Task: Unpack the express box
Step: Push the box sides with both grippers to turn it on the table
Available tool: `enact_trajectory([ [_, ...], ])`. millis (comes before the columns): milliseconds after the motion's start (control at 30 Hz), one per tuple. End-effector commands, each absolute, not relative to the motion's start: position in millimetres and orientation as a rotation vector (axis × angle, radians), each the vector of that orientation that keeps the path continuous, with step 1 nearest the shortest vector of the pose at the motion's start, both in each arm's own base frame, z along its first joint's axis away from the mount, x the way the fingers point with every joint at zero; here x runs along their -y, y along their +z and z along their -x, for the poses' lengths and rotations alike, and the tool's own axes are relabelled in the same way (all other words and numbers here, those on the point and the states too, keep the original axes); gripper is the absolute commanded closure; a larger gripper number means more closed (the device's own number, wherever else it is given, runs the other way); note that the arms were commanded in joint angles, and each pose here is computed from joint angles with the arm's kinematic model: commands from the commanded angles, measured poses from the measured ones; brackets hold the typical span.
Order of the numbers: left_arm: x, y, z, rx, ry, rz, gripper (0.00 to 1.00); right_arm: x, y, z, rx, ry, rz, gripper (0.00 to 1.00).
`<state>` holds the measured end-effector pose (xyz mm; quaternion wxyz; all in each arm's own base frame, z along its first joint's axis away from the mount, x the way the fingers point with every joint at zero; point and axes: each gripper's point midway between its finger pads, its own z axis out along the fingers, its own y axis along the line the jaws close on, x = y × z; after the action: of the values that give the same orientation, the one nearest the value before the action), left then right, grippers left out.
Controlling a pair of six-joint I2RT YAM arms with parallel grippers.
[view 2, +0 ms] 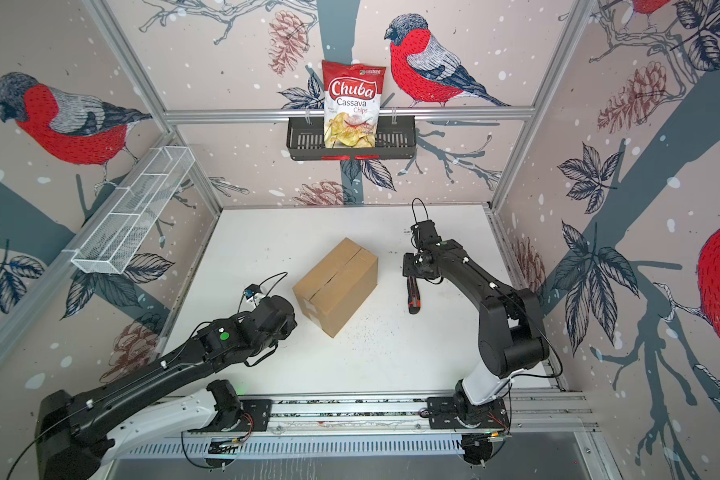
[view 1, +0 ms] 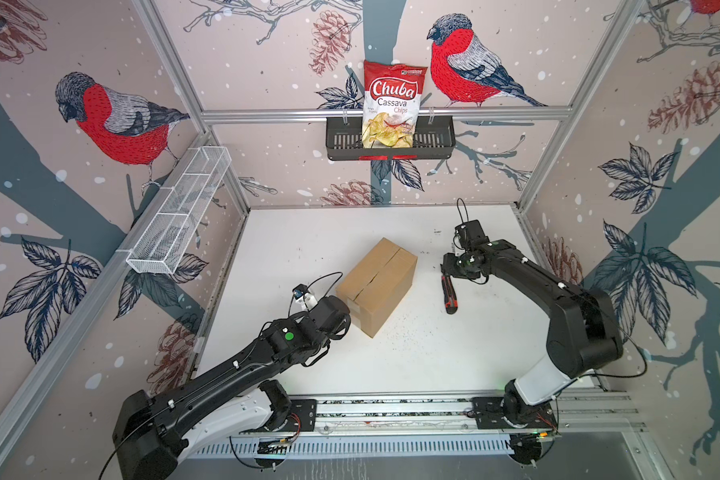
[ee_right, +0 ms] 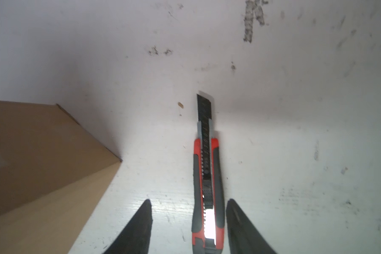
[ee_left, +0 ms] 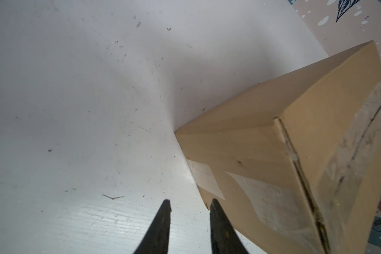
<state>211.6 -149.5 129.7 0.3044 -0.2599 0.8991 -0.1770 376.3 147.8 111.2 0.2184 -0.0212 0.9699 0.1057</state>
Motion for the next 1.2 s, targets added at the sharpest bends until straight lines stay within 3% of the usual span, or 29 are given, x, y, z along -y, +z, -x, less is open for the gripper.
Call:
enact_trajectory([
  [0, 166.7, 131.2, -223.7, -2.315, -0.578, 0.72, 0.71, -168.7, 124.1, -398.9, -2.62, 0.394, 0.115, 0.53],
  [233, 174.8, 120.0, -231.1, -2.294, -0.601, 0.73, 0.73, -205.8, 129.3, -421.0, -2.58, 0.551, 0.234, 0.55],
  [467, 154.4, 111.5, -238.2, -2.227, -0.499, 0.751, 0.72, -240.3, 121.6, -405.0, -2.571, 0.623, 0.353, 0.58],
  [733, 131.4, 104.4, -259.1, -2.2, -0.534, 0.773, 0.71, -258.3, 129.1, -360.7, -2.544, 0.731, 0.407, 0.58],
  [1167, 118.6, 118.7, -326.6, -2.192, -0.468, 0.679, 0.68, -268.3, 143.3, -253.1, -2.52, 0.818, 0.477, 0.58],
])
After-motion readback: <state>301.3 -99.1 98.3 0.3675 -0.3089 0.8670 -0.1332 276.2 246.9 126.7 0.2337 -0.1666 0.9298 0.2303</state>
